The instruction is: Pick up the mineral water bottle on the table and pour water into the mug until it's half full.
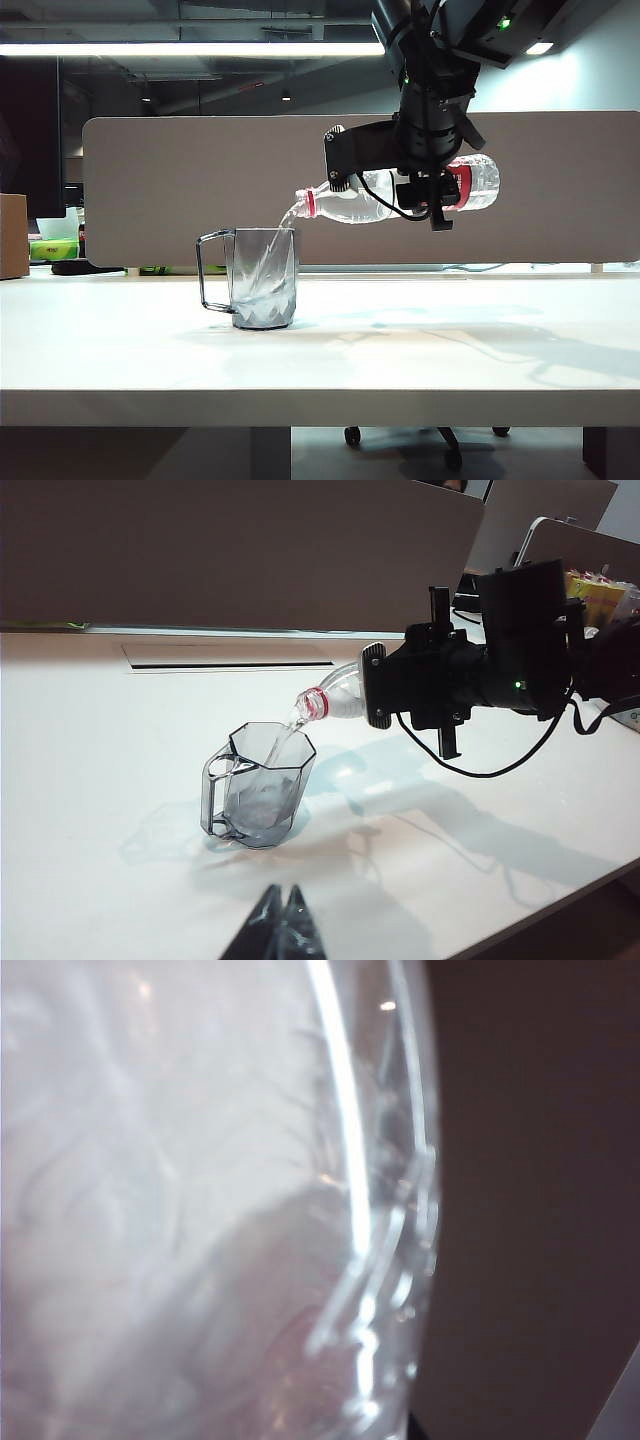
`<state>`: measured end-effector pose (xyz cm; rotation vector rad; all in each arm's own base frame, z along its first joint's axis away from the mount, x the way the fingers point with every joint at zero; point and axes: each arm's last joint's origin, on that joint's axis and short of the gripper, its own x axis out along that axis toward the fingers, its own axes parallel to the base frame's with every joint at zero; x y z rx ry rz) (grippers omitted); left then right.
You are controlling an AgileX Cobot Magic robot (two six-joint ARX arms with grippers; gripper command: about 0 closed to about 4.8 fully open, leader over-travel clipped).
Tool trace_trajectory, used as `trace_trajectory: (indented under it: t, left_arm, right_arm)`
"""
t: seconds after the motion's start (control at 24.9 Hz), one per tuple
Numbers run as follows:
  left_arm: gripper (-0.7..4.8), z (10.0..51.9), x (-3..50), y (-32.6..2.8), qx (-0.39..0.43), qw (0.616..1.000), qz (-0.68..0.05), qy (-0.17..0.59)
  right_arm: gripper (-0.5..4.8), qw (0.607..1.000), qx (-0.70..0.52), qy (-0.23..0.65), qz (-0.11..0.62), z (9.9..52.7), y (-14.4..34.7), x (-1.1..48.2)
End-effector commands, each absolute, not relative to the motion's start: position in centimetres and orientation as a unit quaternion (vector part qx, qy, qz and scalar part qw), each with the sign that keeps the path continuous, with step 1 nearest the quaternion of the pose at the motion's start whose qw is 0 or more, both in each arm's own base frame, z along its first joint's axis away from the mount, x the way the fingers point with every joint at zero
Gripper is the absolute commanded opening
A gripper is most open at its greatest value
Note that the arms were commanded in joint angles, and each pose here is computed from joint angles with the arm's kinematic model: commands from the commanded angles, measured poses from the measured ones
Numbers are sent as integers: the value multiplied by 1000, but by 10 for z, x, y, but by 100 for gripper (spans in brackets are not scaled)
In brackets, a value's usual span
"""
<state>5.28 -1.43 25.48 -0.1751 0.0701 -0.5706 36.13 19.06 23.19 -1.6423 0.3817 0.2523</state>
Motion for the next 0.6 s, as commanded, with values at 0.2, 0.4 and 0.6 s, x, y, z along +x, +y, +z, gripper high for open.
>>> trace_trajectory:
  t: [0.2, 0.4, 0.6]
  left_arm:
    - [-5, 257, 52, -14, -82, 955, -282, 28]
    - [-5, 257, 52, -14, -82, 955, -282, 28]
    - [-5, 257, 52, -14, -82, 955, -282, 28]
  right_arm:
    - [202, 671, -721, 148, 90, 244, 192, 362]
    - [202, 666, -727, 141, 89, 245, 196, 361]
    - [202, 673, -722, 135, 89, 246, 200, 359]
